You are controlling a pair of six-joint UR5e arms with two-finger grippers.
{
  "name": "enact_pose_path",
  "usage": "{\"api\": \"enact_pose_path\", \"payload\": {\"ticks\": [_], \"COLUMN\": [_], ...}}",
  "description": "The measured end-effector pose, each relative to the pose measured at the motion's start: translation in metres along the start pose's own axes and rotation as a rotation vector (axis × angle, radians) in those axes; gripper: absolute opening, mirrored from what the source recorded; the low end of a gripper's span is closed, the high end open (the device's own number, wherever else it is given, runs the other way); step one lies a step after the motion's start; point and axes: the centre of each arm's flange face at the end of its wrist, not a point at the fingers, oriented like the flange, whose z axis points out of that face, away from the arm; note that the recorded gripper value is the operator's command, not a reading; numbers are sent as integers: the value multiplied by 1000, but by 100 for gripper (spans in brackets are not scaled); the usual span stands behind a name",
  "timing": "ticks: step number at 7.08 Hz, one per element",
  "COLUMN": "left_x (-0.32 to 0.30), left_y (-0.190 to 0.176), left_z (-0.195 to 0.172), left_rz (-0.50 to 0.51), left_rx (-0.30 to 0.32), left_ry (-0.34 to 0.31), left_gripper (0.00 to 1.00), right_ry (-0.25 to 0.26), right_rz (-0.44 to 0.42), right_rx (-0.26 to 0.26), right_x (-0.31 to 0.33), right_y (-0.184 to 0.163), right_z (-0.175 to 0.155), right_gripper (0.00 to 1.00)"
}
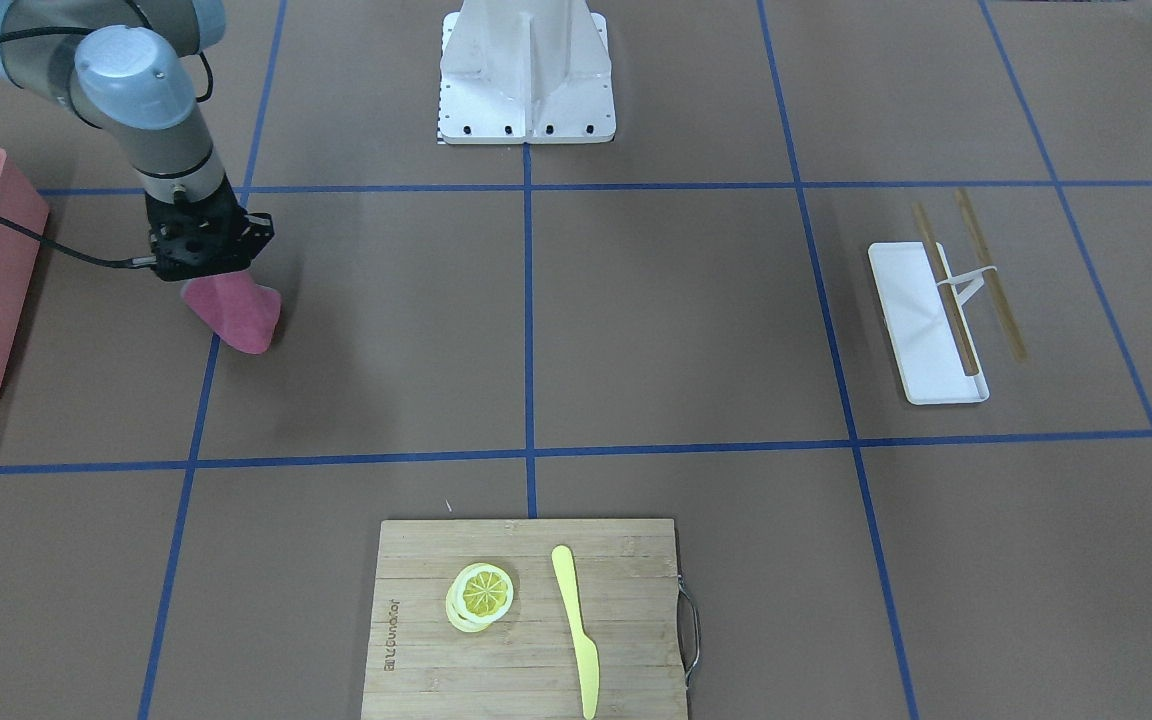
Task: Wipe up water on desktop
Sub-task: 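Wipe the cloth across the table with the right gripper toward the pink bin, then lift the cloth over the pink bin and open the right gripper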
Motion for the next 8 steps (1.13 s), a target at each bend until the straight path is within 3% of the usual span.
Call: {"api": "enact_pose_path", "payload": {"ticks": [2,4,8], "left_x": [-2,-4,-13], "left_y": [0,0,2], "left_z": [2,3,8], "left_rz": [-4,-7,-18], "left_rx": [-3,-5,-14], "left_ry": [-2,-5,-11], "left_gripper": [98,98,98], "right_ry": [-84,-109,-60], "right_rz": [66,106,17], "right_rx": [6,11,-5], "right_x": [-104,-134,72], "right_y": [-16,-28,13], "right_z": [-7,-11,-52], "right_gripper": [0,0,0]}}
